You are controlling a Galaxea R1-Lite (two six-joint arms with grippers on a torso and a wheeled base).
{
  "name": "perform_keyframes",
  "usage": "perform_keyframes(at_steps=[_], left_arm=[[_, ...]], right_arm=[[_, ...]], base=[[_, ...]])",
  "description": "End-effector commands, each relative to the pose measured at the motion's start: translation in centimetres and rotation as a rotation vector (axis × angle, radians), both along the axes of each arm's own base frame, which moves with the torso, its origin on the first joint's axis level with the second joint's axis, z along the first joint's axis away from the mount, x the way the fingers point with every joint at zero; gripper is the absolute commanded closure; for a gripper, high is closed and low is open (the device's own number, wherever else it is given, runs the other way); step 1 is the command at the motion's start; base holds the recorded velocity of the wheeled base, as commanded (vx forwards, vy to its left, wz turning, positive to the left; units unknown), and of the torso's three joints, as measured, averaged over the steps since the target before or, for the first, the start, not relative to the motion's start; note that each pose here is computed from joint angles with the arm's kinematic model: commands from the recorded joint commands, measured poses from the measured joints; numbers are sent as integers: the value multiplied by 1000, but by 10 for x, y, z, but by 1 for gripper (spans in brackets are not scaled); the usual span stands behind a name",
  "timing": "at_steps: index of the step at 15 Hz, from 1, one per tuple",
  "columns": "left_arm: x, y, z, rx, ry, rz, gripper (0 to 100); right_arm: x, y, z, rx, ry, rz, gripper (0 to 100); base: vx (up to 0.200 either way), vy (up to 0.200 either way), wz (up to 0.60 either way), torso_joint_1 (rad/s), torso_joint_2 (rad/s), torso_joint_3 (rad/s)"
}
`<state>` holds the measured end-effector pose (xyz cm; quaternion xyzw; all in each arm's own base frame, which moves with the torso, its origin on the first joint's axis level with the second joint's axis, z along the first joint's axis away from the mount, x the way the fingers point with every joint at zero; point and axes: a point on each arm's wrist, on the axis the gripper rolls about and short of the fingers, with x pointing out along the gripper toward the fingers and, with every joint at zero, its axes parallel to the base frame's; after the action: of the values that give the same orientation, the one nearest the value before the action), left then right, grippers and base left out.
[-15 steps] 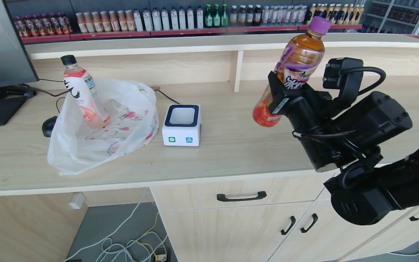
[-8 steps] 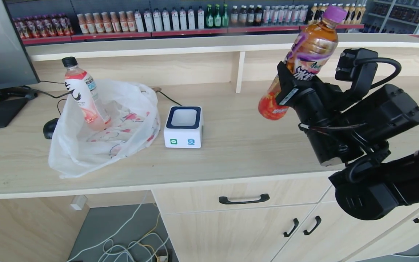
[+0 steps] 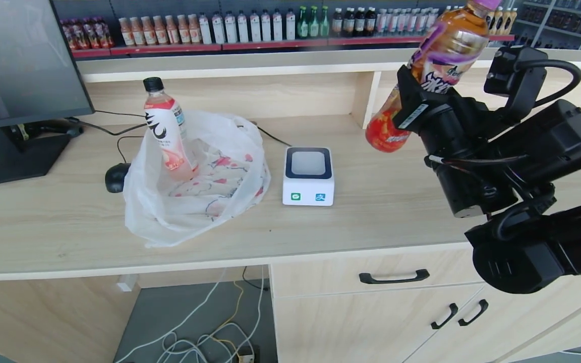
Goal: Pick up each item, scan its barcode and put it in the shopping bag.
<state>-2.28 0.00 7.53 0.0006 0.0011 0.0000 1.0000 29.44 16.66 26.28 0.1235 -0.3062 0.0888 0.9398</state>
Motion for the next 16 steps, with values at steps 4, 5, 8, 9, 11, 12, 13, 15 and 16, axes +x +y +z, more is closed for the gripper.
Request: perform_keyframes(at_steps=[4, 5, 8, 9, 11, 12, 13, 15, 16], left_arm=[[0, 0, 0, 5, 1, 0, 0], [0, 0, 0, 5, -1, 0, 0], [0, 0, 0, 5, 1, 0, 0], [0, 0, 0, 5, 1, 0, 0], [0, 0, 0, 5, -1, 0, 0], [0, 0, 0, 5, -1, 0, 0], [0, 0, 0, 5, 1, 0, 0], [0, 0, 0, 5, 1, 0, 0], [0, 0, 0, 5, -1, 0, 0]], right_arm=[[-4, -3, 7, 10, -20, -1, 100], [-4, -2, 8, 12, -24, 3, 100], [-2, -1, 9, 14, -32, 4, 100], [0, 0, 6, 9, -25, 5, 100], [8, 5, -3, -10, -6, 14, 100], [10, 6, -8, -20, 6, 18, 100], [11, 7, -14, -36, 24, 16, 100], [13, 12, -29, -64, 67, 26, 100], [16, 13, -33, -59, 78, 30, 100]], base=[[0, 150, 0, -2, 1, 2], [0, 0, 0, 0, 0, 0], [0, 0, 0, 0, 0, 0], [0, 0, 0, 0, 0, 0], [0, 0, 0, 0, 0, 0], [0, 0, 0, 0, 0, 0], [0, 0, 0, 0, 0, 0], [0, 0, 0, 0, 0, 0], [0, 0, 0, 0, 0, 0]])
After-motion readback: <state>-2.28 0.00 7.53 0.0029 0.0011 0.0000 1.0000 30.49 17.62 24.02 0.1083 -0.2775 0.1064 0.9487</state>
